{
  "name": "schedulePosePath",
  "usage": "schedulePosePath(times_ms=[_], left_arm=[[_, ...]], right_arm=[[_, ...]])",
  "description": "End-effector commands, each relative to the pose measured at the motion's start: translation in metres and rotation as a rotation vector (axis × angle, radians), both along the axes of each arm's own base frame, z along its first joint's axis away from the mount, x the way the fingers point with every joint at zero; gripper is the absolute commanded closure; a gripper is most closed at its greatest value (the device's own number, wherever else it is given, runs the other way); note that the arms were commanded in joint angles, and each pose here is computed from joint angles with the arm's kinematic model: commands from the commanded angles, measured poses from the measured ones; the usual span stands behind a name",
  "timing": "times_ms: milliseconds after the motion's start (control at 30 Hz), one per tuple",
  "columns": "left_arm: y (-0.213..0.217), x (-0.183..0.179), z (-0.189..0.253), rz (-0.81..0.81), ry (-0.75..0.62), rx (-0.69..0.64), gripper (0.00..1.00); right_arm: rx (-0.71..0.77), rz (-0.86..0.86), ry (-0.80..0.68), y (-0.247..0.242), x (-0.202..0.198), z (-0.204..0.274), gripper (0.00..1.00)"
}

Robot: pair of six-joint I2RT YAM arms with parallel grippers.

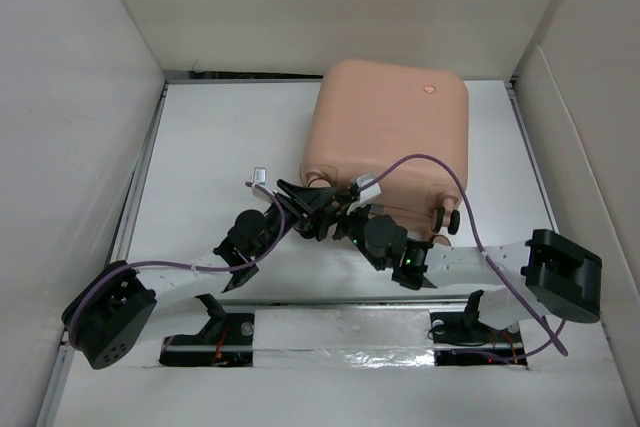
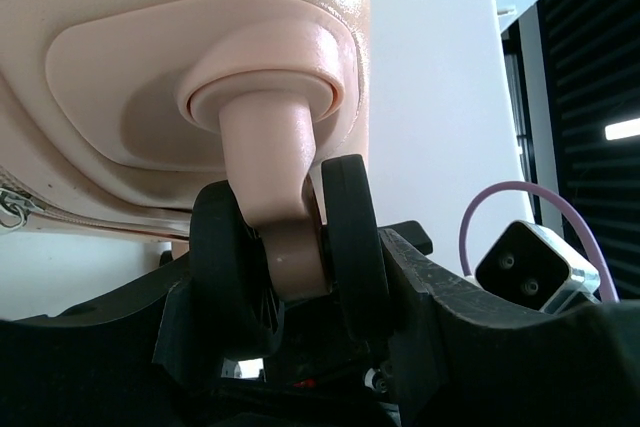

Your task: Pack the luggage

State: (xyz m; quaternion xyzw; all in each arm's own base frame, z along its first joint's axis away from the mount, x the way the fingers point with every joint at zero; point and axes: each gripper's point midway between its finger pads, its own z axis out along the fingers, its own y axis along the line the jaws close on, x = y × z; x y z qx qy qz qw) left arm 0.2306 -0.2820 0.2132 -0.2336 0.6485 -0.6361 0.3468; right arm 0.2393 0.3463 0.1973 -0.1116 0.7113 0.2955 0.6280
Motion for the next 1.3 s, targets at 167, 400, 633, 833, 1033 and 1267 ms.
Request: schedulePosePath(times_ms=[167, 400, 633, 833, 1033, 1267], left_arm=[[-0.018, -0.055, 0.09, -0.227, -0.308, -0.17, 0.96], [-0.049, -0.067, 0.081, -0.334, -0.313, -0.143, 1.0], [-0.085, -0.078, 0.069, -0.454, -0.304, -0.203, 1.0], [-0.094, -0.075, 0.066, -0.473, -0.31, -0.211, 1.0], [-0.096, -0.074, 0.064, -0.458, -0.303, -0.172, 1.0], [-0.096, -0.08, 0.057, -0.481, -0.276, -0.181, 1.0]], right_arm=[[0.174, -0.139, -0.085, -0.015, 0.011, 0.066, 0.25], [0.164, -0.173, -0.059, -0.049, -0.008, 0.062, 0.7], [0.179, -0.084, 0.039, -0.091, -0.04, 0.037, 0.27], [0.132, -0.129, 0.027, -0.103, -0.037, 0.036, 0.26], [0.074, -0.136, -0.005, -0.084, -0.027, 0.043, 0.25], [0.082, -0.196, -0.043, -0.086, -0.014, 0.054, 0.24]])
